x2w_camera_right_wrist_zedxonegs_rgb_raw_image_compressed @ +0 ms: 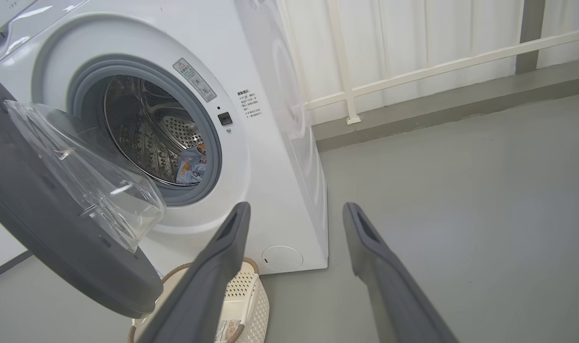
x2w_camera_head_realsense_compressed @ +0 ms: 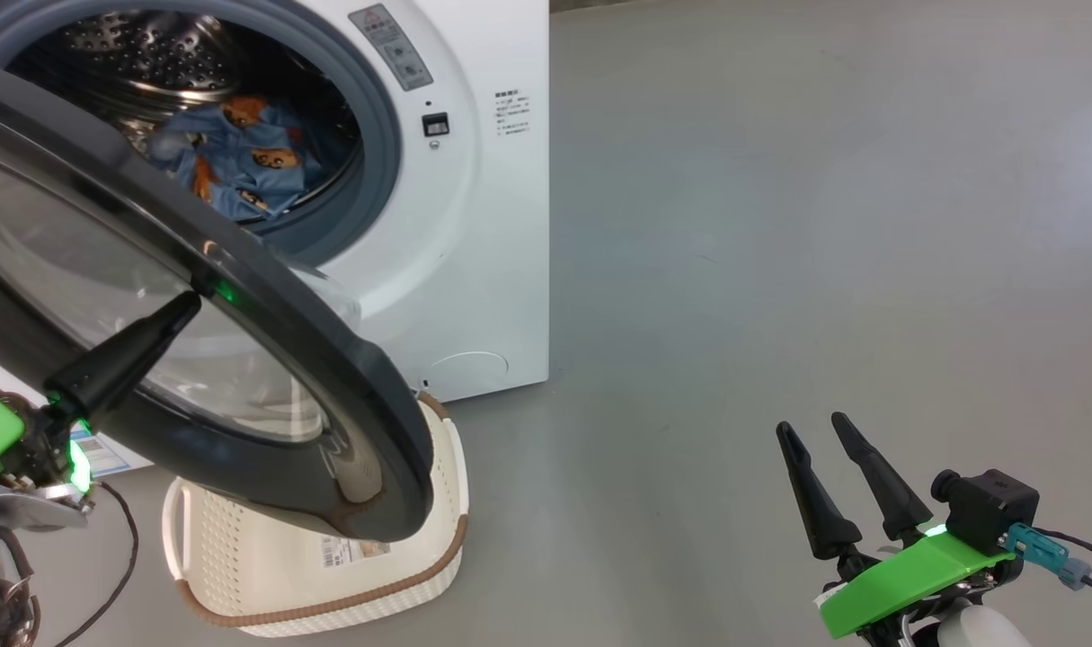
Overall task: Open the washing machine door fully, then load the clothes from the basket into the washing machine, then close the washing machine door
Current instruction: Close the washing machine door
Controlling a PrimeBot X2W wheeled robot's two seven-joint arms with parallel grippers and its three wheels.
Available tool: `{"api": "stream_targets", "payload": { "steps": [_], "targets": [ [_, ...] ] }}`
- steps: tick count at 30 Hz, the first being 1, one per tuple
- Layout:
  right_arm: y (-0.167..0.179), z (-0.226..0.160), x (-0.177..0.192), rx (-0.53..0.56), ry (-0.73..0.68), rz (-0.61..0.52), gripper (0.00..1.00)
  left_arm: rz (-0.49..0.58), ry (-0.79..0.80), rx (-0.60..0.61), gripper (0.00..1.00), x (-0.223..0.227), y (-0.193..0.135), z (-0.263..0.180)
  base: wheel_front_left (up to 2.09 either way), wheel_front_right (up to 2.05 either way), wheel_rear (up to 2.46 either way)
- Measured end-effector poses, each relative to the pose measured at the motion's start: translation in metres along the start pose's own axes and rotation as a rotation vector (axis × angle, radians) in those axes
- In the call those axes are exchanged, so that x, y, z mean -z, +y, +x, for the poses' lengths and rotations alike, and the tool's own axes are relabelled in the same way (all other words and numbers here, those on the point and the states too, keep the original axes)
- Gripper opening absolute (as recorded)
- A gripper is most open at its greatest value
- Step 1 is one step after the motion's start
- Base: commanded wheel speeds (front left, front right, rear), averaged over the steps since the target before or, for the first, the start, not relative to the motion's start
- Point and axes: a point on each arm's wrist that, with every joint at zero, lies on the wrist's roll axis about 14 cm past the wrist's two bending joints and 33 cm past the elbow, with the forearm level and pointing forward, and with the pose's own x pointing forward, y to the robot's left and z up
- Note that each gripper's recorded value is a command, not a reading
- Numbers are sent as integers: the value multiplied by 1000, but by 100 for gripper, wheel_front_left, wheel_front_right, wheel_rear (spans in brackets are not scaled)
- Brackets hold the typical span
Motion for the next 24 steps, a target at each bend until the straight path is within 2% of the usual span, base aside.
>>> {"api": "stream_targets", "payload": {
  "steps": [20, 21, 22, 23, 24],
  "targets": [
    [23, 14, 5, -78, 13, -3, 100, 52, -61, -12, 0, -6, -8, -28, 0, 0, 0],
    [24, 14, 5, -81, 14, -3, 100, 53, -65, -14, 3, -6, -7, -30, 0, 0, 0],
    [25, 15, 6, -84, 15, -2, 100, 55, -69, -18, 27, -7, -7, -31, 0, 0, 0],
    [26, 15, 6, -87, 16, -1, 100, 57, -72, -23, 27, -7, -6, -33, 0, 0, 0],
    [27, 16, 6, -89, 16, -1, 100, 62, -75, -26, 43, -6, -4, -35, 0, 0, 0]
  ]
}}
